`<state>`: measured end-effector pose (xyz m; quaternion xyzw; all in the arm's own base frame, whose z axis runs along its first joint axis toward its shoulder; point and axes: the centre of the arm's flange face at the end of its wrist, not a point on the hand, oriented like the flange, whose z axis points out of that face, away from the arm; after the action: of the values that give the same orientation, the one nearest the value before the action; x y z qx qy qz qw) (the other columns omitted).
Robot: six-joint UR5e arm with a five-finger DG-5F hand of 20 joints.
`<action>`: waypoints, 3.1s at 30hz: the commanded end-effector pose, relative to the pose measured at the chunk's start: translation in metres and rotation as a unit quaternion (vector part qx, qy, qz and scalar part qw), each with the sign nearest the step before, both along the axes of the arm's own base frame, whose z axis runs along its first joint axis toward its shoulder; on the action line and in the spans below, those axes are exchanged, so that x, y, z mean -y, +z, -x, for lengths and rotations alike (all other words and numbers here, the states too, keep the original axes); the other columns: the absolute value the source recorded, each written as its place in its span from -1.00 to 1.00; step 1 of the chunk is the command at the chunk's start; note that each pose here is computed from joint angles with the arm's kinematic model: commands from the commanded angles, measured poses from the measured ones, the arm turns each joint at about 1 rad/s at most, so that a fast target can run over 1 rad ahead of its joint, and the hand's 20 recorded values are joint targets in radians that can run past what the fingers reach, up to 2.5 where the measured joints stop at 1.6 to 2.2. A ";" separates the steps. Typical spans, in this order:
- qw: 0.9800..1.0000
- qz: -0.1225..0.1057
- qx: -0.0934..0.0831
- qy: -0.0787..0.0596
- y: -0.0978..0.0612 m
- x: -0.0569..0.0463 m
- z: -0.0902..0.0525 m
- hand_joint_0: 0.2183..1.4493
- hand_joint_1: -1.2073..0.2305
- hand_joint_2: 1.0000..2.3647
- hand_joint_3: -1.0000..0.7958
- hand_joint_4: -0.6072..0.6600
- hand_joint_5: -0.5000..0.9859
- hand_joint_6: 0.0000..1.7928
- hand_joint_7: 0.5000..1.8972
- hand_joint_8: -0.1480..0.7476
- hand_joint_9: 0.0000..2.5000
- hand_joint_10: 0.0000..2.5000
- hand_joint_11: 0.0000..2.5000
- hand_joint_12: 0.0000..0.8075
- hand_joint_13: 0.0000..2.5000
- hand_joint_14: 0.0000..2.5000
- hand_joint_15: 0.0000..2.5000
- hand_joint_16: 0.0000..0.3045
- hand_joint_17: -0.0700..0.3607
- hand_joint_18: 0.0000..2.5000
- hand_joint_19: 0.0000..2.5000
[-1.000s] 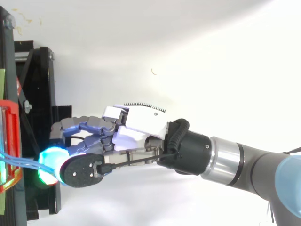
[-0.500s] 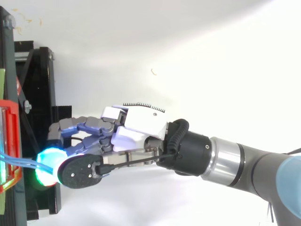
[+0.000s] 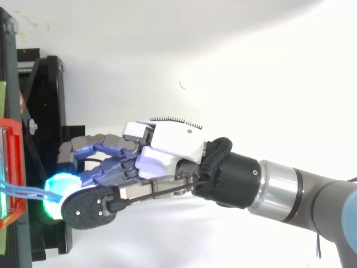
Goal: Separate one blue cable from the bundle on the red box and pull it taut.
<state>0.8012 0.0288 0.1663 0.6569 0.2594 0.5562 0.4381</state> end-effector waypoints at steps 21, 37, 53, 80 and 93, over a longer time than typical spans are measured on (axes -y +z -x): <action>0.998 0.035 -0.052 -0.016 0.053 0.029 0.020 -0.27 -0.45 -0.97 -0.09 0.25 -0.53 -0.21 -0.04 0.04 -0.42 -0.99 -0.68 -0.11 -0.58 -0.99 -0.84 -0.68 -0.17 -0.51 -0.65; 0.995 0.066 -0.067 -0.015 0.081 0.033 0.029 -0.25 -0.35 -0.98 0.05 0.26 -0.48 -0.31 0.13 0.06 -0.39 -0.99 -0.68 -0.08 -0.58 -0.99 -0.84 -0.67 -0.15 -0.52 -0.65; 0.995 0.075 -0.069 -0.016 0.082 0.033 0.029 -0.07 -0.53 -0.97 0.11 0.08 -0.54 -0.34 0.10 -0.08 -0.53 -0.99 -0.72 -0.14 -0.72 -1.00 -0.85 -0.69 -0.18 -0.68 -0.64; 0.994 0.081 -0.071 -0.016 0.082 0.033 0.029 -0.10 -0.60 -0.97 0.10 0.02 -0.57 -0.42 0.12 -0.16 -0.71 -0.99 -0.78 -0.25 -1.00 -1.00 -1.00 -0.69 -0.18 -1.00 -0.88; 0.994 0.081 -0.071 -0.014 0.082 0.033 0.029 -0.25 -0.32 -0.98 0.07 0.27 -0.49 -0.31 0.11 0.04 -0.44 -0.99 -0.74 -0.13 -0.80 -1.00 -0.98 -0.67 -0.15 -0.78 -0.85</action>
<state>0.7721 -0.0041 0.2481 0.6606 0.3246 0.4786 0.4786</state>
